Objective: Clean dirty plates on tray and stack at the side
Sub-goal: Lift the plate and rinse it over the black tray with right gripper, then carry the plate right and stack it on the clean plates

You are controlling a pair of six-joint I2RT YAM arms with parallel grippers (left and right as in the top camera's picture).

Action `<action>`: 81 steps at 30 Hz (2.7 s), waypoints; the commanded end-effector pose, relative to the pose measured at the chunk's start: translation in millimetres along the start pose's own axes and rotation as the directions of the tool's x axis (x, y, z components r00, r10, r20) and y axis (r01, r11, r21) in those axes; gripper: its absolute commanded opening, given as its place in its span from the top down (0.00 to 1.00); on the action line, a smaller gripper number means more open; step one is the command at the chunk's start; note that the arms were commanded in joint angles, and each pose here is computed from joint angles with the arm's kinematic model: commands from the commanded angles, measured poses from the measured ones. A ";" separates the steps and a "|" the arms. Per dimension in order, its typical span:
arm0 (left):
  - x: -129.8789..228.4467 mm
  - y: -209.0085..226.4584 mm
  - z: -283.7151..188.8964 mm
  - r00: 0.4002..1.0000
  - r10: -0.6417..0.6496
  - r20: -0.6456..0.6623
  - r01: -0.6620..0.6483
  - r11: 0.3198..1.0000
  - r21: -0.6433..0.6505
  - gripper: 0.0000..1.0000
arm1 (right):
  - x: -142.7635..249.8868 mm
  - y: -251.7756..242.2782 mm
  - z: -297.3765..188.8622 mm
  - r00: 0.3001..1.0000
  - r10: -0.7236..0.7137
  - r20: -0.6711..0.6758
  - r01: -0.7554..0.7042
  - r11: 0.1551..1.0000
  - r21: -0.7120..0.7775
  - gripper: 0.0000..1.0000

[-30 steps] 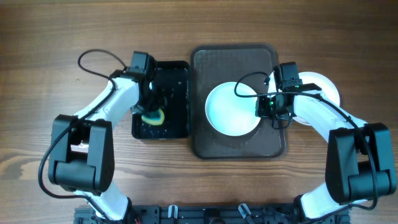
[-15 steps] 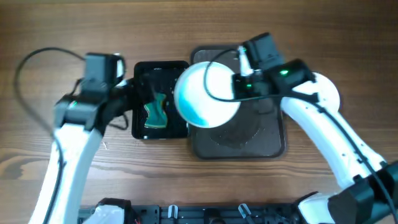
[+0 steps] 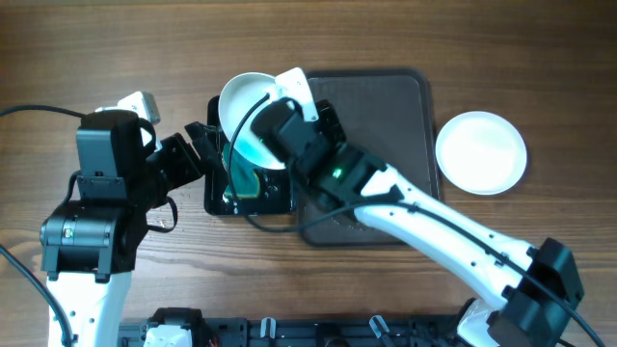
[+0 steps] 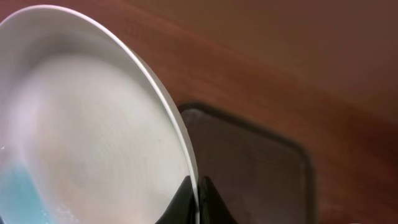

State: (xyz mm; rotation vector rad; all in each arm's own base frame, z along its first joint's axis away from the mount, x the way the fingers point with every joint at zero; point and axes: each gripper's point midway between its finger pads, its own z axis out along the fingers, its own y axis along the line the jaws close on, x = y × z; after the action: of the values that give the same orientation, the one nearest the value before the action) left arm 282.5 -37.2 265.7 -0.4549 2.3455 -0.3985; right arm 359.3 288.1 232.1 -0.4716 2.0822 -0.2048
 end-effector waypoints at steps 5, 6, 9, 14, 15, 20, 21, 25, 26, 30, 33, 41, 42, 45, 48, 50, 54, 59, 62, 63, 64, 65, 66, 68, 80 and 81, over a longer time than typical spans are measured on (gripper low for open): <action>-3.9 -2.8 -4.6 1.000 -0.012 0.012 0.012 1.000 0.015 0.00 | -32.3 -24.0 -49.2 0.982 -0.148 0.119 0.109 0.952 0.286 0.96; -3.9 -2.8 -4.6 1.000 -0.012 0.012 0.012 1.000 0.015 0.00 | -32.5 -23.3 -51.0 0.981 -0.151 0.122 0.110 0.950 0.291 0.96; -3.9 -2.8 -4.6 1.000 -0.012 0.012 0.012 1.000 0.015 0.00 | -35.1 -19.7 -54.2 0.973 -0.198 0.121 0.155 0.943 0.295 0.96; -3.9 -2.8 -4.6 1.000 -0.012 0.012 0.012 1.000 0.015 0.00 | -40.5 -17.8 -55.9 0.966 -0.221 0.133 0.174 0.939 0.296 0.96; -3.9 -2.8 -4.6 1.000 -0.012 0.012 0.012 1.000 0.015 0.00 | -40.4 -17.6 -55.8 0.965 -0.225 0.131 0.178 0.938 0.296 0.96; -3.9 -2.8 -4.6 1.000 -0.012 0.012 0.012 1.000 0.015 0.00 | -42.3 -17.3 -56.1 0.964 -0.229 0.136 0.181 0.938 0.297 0.96; -3.9 -2.8 -4.6 1.000 -0.012 0.012 0.012 1.000 0.015 0.00 | -42.6 -17.3 -56.1 0.964 -0.228 0.137 0.179 0.938 0.297 0.96; -3.9 -2.8 -4.6 1.000 -0.012 0.012 0.012 1.000 0.015 0.00 | -42.7 -17.3 -56.1 0.964 -0.227 0.138 0.179 0.938 0.297 0.96; -3.9 -2.8 -4.6 1.000 -0.012 0.012 0.012 1.000 0.015 0.00 | -42.7 -17.3 -56.1 0.964 -0.227 0.138 0.179 0.938 0.297 0.96; -3.9 -2.8 -4.6 1.000 -0.012 0.012 0.012 1.000 0.015 0.00 | -42.7 -17.3 -56.1 0.964 -0.227 0.138 0.178 0.938 0.297 0.96; -3.9 -2.8 -4.6 1.000 -0.012 0.012 0.012 1.000 0.015 0.00 | -43.2 -18.3 -56.5 0.964 -0.225 0.139 0.175 0.937 0.301 0.96; -3.9 -2.8 -4.6 1.000 -0.012 0.012 0.012 1.000 0.015 0.00 | -52.0 -32.5 -37.4 0.964 -0.226 0.139 0.181 0.943 0.279 0.96; -3.9 -2.8 -4.6 1.000 -0.012 0.012 0.012 1.000 0.015 0.00 | -53.2 -49.4 -37.4 0.978 -0.148 0.150 0.089 0.936 0.340 0.96; -3.9 -2.8 -4.6 1.000 -0.012 0.012 0.012 1.000 0.015 0.00 | -20.5 -51.3 -14.1 0.993 0.091 0.082 -0.107 0.970 0.219 0.96; -3.9 -2.8 -4.6 1.000 -0.012 0.012 0.012 1.000 0.015 0.00 | 23.9 -47.5 30.2 0.824 0.515 -0.237 -0.541 0.839 -0.059 0.96; -3.9 -2.8 -4.6 1.000 -0.012 0.012 0.012 1.000 0.015 0.00 | 14.2 -72.5 44.7 0.689 0.617 -0.380 -0.717 0.656 -0.237 0.96; -3.9 -2.8 -4.6 1.000 -0.012 0.012 0.012 1.000 0.015 0.00 | 19.4 -223.7 26.9 0.510 0.789 -0.341 -0.858 0.439 -0.268 0.96; -3.9 -2.8 -4.6 1.000 -0.012 0.012 0.012 1.000 0.015 0.00 | 181.7 -329.4 -5.8 0.338 0.859 -0.385 -0.873 0.439 0.213 0.96; -3.9 -2.8 -4.6 1.000 -0.012 0.012 0.012 1.000 0.015 0.00 | 284.3 -320.2 -10.1 0.206 0.876 -0.437 -0.765 0.423 0.486 0.96; -3.9 -2.8 -4.6 1.000 -0.012 0.012 0.012 1.000 0.015 0.00 | 299.6 -314.3 -5.1 0.197 0.878 -0.436 -0.756 0.419 0.503 0.96; -3.9 -2.8 -4.6 1.000 -0.012 0.012 0.012 1.000 0.015 0.00 | 314.4 -310.9 -0.5 0.196 0.884 -0.425 -0.743 0.416 0.524 0.96; -3.9 -2.8 -4.6 1.000 -0.012 0.012 0.012 1.000 0.015 0.00 | 324.2 -315.1 0.2 0.173 0.910 -0.376 -0.726 0.376 0.576 0.96; -3.9 -2.8 -4.6 1.000 -0.012 0.012 0.012 1.000 0.015 0.00 | 326.7 -320.7 0.9 0.180 0.920 -0.347 -0.715 0.365 0.597 0.96; -3.9 -2.8 -4.6 1.000 -0.012 0.012 0.012 1.000 0.015 0.00 | 323.2 -322.5 0.1 0.183 0.920 -0.346 -0.717 0.366 0.593 0.60; -3.9 -2.8 -4.6 1.000 -0.012 0.012 0.012 1.000 0.015 0.00 | 106.9 -185.5 -153.7 0.738 0.560 -0.377 -0.675 0.617 -0.405 0.00; -3.9 -2.8 -4.6 1.000 -0.012 0.012 0.012 1.000 0.015 0.00 | 102.1 -178.8 -166.4 0.678 0.620 -0.396 -0.735 0.556 -0.388 0.00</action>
State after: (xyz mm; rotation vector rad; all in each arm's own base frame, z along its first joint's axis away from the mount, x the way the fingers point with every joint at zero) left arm 281.9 -37.7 265.2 -0.4545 2.3490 -0.4009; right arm 233.6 53.4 277.4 0.1019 2.4266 0.7287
